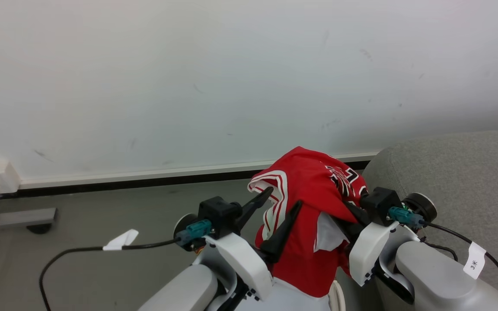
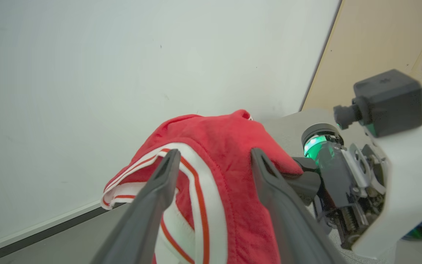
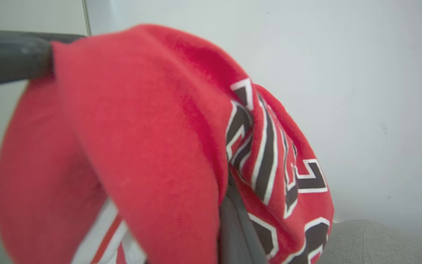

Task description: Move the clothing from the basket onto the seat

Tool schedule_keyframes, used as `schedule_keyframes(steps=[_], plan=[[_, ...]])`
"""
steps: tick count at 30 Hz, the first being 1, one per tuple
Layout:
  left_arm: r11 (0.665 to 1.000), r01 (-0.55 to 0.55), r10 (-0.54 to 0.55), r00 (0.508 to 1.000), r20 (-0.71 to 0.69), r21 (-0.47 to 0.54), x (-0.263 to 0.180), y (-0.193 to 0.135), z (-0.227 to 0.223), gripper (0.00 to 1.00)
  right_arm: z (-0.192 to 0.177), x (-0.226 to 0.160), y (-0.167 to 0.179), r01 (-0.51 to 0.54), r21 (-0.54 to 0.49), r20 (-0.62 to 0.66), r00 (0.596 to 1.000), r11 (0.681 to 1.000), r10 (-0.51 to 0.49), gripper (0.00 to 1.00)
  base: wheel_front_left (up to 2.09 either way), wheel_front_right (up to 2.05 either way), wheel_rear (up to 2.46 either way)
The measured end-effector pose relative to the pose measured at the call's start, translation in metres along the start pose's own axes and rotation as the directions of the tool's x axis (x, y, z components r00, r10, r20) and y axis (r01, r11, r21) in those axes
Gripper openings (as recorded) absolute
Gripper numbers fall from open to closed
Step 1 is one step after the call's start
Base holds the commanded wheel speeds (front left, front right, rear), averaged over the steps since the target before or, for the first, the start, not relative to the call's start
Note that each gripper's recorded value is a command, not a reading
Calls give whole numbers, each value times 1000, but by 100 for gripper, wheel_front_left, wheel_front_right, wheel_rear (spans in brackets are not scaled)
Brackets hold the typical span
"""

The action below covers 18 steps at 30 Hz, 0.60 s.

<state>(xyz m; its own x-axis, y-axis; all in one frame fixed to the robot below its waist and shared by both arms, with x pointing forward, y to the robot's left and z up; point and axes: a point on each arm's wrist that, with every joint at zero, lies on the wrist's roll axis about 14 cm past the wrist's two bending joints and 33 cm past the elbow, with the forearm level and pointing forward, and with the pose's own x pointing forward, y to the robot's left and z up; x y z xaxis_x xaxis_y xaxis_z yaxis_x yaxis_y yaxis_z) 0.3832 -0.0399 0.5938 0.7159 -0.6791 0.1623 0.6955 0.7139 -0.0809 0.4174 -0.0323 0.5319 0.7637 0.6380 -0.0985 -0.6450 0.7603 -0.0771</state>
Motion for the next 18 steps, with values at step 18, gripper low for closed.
schedule_keyframes(steps=[18], plan=[[991, -121, 126, 989, -82, 57, -44, 41, -42, 100, 3, 1, -11, 39, 4, 39, 998, 999, -39, 0, 0, 0, 0]])
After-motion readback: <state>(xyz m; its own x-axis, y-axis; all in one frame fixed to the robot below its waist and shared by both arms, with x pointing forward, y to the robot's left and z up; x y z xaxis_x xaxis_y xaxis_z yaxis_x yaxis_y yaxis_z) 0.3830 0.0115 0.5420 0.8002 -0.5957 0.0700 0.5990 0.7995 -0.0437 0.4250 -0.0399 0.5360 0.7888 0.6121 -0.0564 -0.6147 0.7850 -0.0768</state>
